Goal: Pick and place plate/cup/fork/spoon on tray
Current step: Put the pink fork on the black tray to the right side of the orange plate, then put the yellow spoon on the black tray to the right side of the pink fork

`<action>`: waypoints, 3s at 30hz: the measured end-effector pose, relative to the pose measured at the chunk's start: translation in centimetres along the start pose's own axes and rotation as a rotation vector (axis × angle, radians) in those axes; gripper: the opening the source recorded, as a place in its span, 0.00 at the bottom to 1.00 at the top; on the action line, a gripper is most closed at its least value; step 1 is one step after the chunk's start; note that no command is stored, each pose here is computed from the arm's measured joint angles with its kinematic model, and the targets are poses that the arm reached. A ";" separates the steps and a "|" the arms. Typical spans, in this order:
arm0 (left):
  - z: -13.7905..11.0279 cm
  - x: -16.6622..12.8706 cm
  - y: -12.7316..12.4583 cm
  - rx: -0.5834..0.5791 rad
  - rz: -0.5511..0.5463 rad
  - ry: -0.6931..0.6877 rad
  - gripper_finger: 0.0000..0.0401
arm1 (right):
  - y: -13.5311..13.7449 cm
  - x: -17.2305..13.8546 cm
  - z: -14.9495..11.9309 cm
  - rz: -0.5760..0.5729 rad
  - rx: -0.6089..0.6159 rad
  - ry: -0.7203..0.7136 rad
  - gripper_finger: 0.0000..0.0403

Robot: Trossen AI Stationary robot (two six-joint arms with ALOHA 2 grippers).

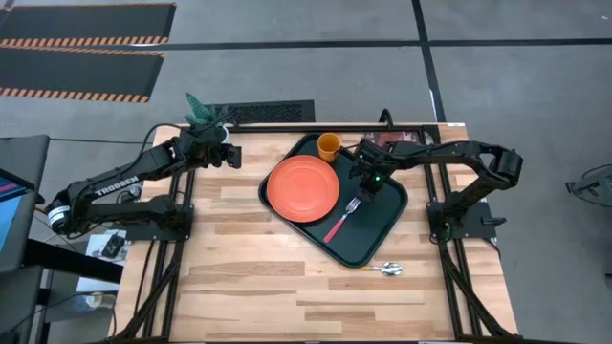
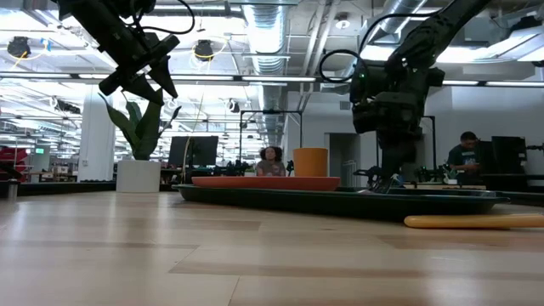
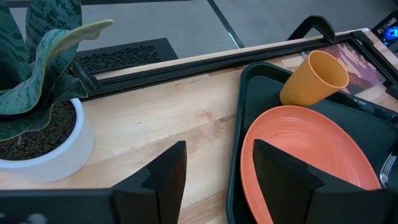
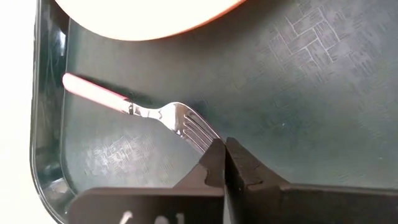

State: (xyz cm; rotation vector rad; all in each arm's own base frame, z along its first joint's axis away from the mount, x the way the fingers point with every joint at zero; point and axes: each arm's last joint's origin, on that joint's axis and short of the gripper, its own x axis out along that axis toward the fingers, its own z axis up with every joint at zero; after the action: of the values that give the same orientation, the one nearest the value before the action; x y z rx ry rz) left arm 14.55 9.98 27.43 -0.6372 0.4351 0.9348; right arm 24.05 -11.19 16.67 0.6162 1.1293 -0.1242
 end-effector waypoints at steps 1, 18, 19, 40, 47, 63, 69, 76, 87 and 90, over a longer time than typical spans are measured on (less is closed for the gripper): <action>0.0 0.0 0.0 0.000 0.000 0.000 0.43 | 0.0 0.0 0.0 -0.002 -0.001 -0.004 0.04; 0.0 0.0 0.0 0.000 0.000 0.000 0.43 | -0.1 0.0 0.1 -0.034 0.015 -0.012 0.17; 0.0 0.0 0.0 0.000 0.000 0.000 0.43 | -0.1 0.0 0.1 -0.034 0.014 -0.012 0.17; 0.0 0.0 -0.1 0.039 -0.026 0.016 0.43 | 9.4 -6.2 -8.8 0.004 0.464 0.252 0.29; 0.0 0.0 -0.2 0.076 -0.058 0.023 0.43 | 13.3 -4.4 -14.8 -0.122 0.783 0.307 0.51; 0.0 0.0 -0.2 0.076 -0.066 0.022 0.43 | 14.5 -0.4 -20.8 -0.087 1.087 0.071 0.52; 0.0 0.0 -0.3 0.069 -0.069 0.025 0.43 | 15.1 1.1 -21.1 -0.094 1.070 0.056 0.53; 0.0 0.0 -0.3 0.052 -0.069 0.025 0.43 | 15.5 3.1 -21.3 -0.135 1.059 0.046 0.50; 0.0 0.0 -0.2 0.051 -0.067 0.024 0.43 | 16.0 4.1 -21.4 -0.120 1.045 0.051 0.14; 0.0 0.0 -0.2 0.052 -0.061 0.021 0.43 | 16.1 3.8 -21.4 -0.102 1.010 0.051 0.04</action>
State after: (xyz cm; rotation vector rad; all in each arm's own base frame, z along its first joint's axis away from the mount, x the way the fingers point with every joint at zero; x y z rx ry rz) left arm 14.74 9.88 27.52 -0.6102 0.4544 0.8570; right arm 14.79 14.07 13.72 1.4543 1.1049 -0.7993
